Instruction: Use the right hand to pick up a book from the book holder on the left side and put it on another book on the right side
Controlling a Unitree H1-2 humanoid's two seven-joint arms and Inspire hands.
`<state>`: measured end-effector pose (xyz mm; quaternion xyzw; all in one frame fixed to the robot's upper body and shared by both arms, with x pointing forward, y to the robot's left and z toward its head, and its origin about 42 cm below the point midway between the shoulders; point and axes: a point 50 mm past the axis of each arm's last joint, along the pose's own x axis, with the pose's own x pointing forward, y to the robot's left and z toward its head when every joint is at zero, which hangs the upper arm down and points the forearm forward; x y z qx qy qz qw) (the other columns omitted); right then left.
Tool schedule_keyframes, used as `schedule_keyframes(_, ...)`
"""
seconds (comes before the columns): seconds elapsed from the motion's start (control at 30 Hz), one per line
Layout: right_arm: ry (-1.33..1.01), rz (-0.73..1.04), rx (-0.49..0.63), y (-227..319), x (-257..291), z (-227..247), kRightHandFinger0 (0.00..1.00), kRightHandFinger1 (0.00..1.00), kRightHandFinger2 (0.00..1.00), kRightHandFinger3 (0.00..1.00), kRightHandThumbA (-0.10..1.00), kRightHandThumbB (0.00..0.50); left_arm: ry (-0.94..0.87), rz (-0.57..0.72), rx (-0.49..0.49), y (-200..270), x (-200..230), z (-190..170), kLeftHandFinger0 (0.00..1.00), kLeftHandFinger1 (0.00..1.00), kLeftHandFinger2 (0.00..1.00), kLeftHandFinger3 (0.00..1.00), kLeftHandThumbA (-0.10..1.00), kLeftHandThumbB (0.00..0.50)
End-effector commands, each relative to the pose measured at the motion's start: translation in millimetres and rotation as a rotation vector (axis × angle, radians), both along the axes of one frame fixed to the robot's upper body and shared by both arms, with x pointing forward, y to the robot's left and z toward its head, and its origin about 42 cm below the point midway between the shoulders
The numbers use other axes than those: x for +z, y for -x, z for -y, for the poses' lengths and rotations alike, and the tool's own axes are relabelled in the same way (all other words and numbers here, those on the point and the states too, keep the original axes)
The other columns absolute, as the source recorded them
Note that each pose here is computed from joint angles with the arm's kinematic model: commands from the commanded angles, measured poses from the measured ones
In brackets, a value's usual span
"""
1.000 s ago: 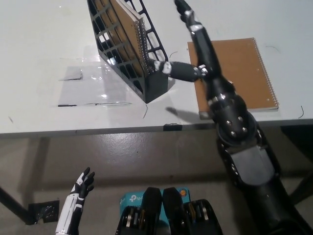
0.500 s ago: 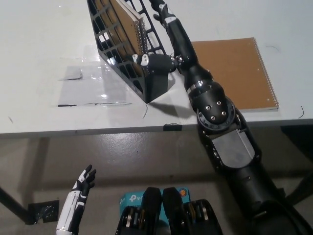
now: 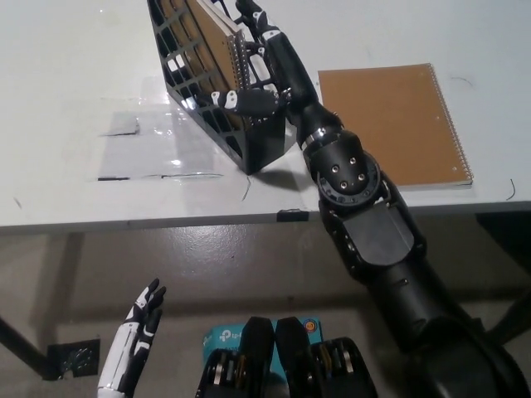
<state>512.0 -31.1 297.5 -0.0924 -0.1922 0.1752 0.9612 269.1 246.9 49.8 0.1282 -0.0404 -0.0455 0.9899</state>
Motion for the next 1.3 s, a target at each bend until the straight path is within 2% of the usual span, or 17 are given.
schedule_keyframes(0.0,-0.041,0.057,0.034,-5.0,40.5,-15.6,0.84,1.00,1.00,1.00,1.00,0.305,-0.040,0.060,-0.013,-5.8,13.5,0.1,1.00,1.00,1.00,1.00,0.99,0.187)
schedule_keyframes(0.37,-0.027,0.031,0.039,-13.6,50.7,-23.0,0.83,1.00,1.00,1.00,1.00,0.300,-0.049,0.083,-0.018,-7.0,14.4,0.6,1.00,1.00,1.00,1.00,0.98,0.194)
schedule_keyframes(0.67,0.011,0.050,0.063,-14.0,66.7,-35.1,0.85,1.00,1.00,1.00,1.00,0.340,-0.038,0.079,-0.003,-7.2,14.1,0.0,1.00,1.00,1.00,1.00,0.95,0.205)
schedule_keyframes(0.77,0.019,0.056,0.070,-14.1,68.9,-37.9,0.82,1.00,1.00,1.00,1.00,0.341,-0.037,0.089,-0.005,-7.4,14.3,0.7,1.00,1.00,1.00,1.00,0.95,0.185)
schedule_keyframes(0.9,0.030,0.068,0.088,-12.7,69.3,-43.8,0.74,0.95,1.00,1.00,1.00,0.372,-0.052,0.100,-0.011,-7.8,15.2,-0.2,1.00,1.00,1.00,1.00,0.97,0.167)
schedule_keyframes(1.07,0.044,0.048,0.097,-13.4,61.2,-45.1,0.76,0.96,1.00,1.00,1.00,0.382,-0.045,0.086,-0.008,-7.7,15.9,-0.7,1.00,1.00,1.00,1.00,0.97,0.188)
schedule_keyframes(1.27,0.083,0.028,0.080,-19.1,50.6,-39.6,0.82,0.95,1.00,1.00,1.00,0.356,-0.038,0.093,-0.012,-8.8,16.5,0.1,1.00,1.00,1.00,1.00,0.98,0.196)
